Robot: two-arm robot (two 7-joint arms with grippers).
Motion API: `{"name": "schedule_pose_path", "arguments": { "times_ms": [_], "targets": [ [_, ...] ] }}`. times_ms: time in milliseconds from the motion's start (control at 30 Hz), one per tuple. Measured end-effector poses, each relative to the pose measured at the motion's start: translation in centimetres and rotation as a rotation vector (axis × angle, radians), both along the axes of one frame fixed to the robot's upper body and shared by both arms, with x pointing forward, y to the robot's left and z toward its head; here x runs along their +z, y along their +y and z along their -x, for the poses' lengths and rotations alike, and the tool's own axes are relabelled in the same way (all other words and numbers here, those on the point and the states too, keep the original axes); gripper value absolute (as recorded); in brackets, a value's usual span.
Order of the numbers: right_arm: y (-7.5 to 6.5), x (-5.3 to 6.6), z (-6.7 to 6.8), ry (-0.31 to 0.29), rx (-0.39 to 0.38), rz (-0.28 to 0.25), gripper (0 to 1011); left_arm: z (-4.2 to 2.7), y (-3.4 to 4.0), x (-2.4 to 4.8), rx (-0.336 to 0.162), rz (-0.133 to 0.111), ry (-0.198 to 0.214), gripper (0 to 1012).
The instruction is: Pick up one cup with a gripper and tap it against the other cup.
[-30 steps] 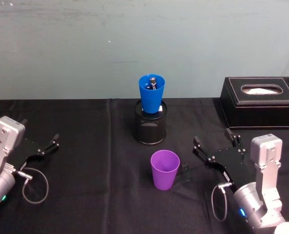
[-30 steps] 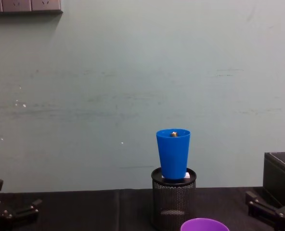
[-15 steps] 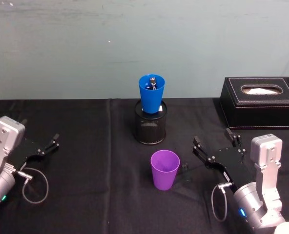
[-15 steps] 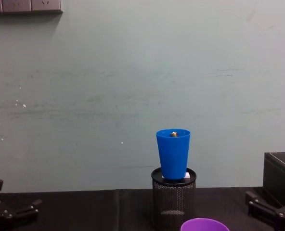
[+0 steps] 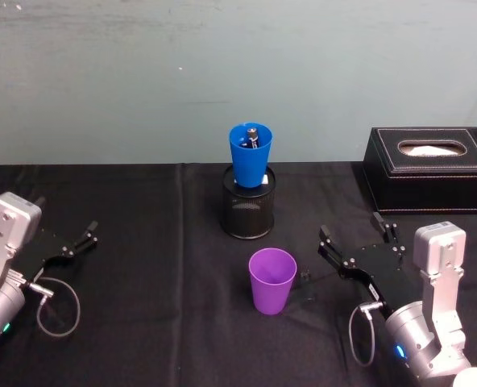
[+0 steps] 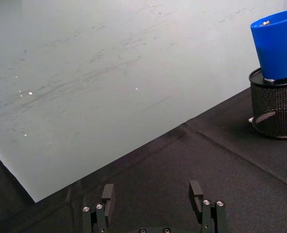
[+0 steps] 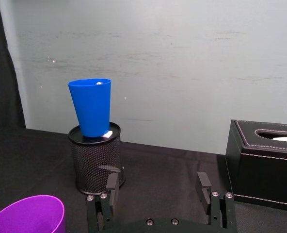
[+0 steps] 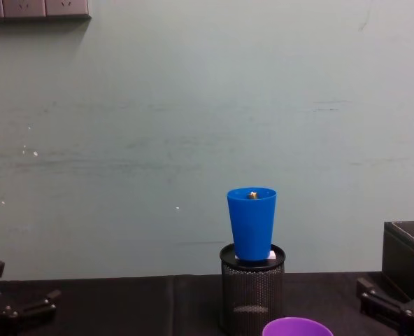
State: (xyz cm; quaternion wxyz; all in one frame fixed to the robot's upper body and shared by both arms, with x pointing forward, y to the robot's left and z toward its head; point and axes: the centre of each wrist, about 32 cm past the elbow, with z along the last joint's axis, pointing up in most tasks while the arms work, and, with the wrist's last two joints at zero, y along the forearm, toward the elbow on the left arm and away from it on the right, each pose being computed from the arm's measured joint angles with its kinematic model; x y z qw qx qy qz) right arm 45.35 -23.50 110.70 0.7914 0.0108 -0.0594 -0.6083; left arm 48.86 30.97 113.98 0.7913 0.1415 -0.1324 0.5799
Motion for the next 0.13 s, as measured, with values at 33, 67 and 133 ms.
{"name": "schedule_pose_path", "arguments": {
  "times_ms": [33,67,133],
  "targets": [
    [0.0,0.0,0.0,0.0,0.0,0.0,1003,0.0,0.0,0.0,0.0,0.0,0.0,1000],
    [0.0,0.0,0.0,0.0,0.0,0.0,1003,0.0,0.0,0.0,0.0,0.0,0.0,1000],
    [0.0,0.0,0.0,0.0,0.0,0.0,1003,0.0,0.0,0.0,0.0,0.0,0.0,1000]
  ]
}}
